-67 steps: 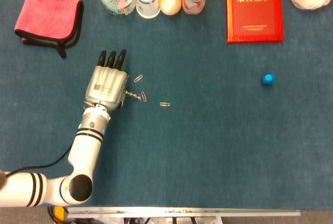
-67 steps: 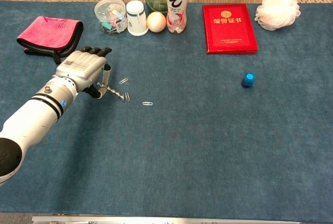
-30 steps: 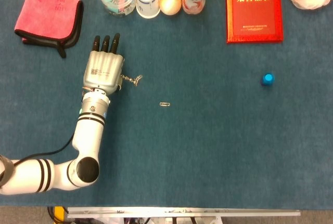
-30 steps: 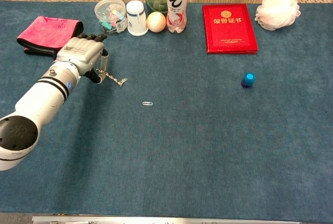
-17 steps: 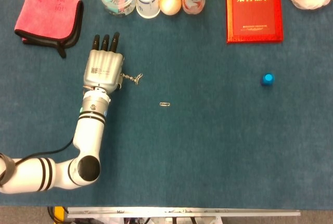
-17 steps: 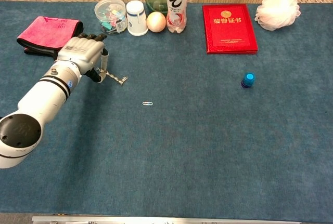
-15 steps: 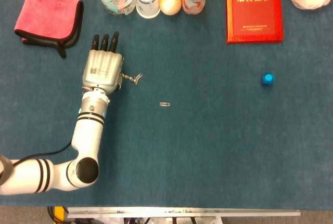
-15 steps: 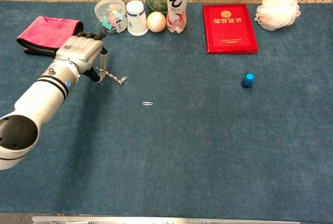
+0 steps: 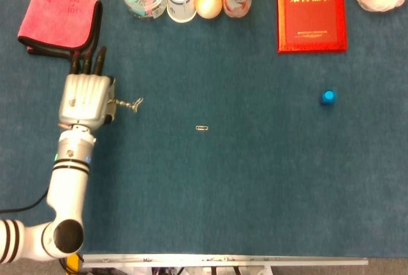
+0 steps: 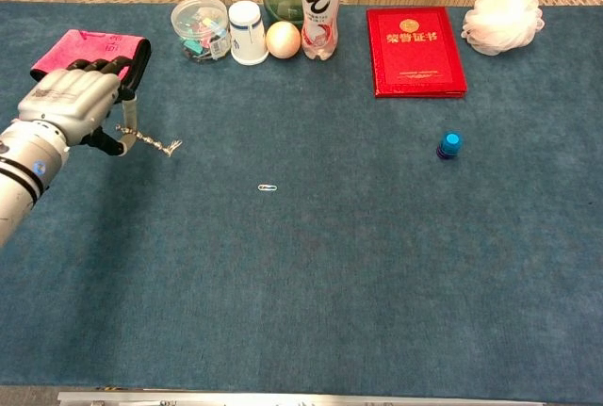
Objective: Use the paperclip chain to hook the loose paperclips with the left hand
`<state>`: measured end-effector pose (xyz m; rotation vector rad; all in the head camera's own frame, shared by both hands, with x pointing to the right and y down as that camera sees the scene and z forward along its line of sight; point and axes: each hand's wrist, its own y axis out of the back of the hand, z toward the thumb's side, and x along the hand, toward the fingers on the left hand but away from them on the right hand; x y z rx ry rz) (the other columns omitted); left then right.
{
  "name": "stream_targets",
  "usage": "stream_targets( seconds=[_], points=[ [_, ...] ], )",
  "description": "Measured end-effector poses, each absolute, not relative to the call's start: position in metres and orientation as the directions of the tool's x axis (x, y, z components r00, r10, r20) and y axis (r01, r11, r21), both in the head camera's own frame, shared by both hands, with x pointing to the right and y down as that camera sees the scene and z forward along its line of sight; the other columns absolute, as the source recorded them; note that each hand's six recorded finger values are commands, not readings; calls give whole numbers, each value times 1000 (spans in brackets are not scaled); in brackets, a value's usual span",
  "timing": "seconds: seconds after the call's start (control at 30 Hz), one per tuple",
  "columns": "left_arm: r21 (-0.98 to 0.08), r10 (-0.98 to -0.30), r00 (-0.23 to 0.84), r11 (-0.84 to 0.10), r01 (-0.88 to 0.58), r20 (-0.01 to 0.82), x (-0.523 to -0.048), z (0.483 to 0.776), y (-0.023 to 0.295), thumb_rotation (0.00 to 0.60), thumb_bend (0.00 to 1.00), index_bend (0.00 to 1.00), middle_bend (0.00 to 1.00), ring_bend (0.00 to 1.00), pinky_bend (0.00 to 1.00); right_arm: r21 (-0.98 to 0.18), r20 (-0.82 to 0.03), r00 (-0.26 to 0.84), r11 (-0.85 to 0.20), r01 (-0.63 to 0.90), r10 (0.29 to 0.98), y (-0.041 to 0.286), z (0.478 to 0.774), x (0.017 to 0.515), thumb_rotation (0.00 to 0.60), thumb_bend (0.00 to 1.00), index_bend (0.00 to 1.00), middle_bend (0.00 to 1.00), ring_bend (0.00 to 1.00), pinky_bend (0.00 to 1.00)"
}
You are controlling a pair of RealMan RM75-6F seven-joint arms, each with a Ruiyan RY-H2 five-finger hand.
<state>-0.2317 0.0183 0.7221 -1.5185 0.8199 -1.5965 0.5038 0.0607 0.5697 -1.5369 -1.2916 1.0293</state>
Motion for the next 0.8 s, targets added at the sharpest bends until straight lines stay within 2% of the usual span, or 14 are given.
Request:
stream_targets(
  seconds=[0.4, 0.43, 0.63, 0.7, 0.8],
  points=[
    [-836, -837, -32, -547, 53, 546, -263, 739, 42, 600, 420, 548, 4, 0, 0, -955, -71, 125, -104, 277, 990, 61, 572, 502, 600, 865, 387, 412, 368, 553],
    [-834, -836, -34, -549, 49, 548, -264, 740, 43, 600, 420, 533, 4, 0, 0, -955, -71, 125, -104, 278, 990, 61, 572, 502, 600, 865, 387, 412, 368, 553],
    [-829, -829, -50, -559, 27, 557, -274, 742, 49, 600, 419, 298, 3, 0, 0, -955, -72, 125, -104, 276, 990, 61, 572, 502, 600, 866, 387, 412, 368, 553],
    [-830, -830, -56, -557, 23, 556, -280, 740, 50, 600, 418, 246, 3, 0, 0, -956, -72, 125, -105, 276, 990, 61, 572, 502, 600, 865, 387, 412, 368, 553],
    [-834, -833, -64, -551, 19, 549, -288, 735, 52, 600, 418, 227, 3, 0, 0, -957, -75, 125, -107, 271, 989, 61, 573, 502, 600, 865, 387, 412, 368, 553]
  ],
)
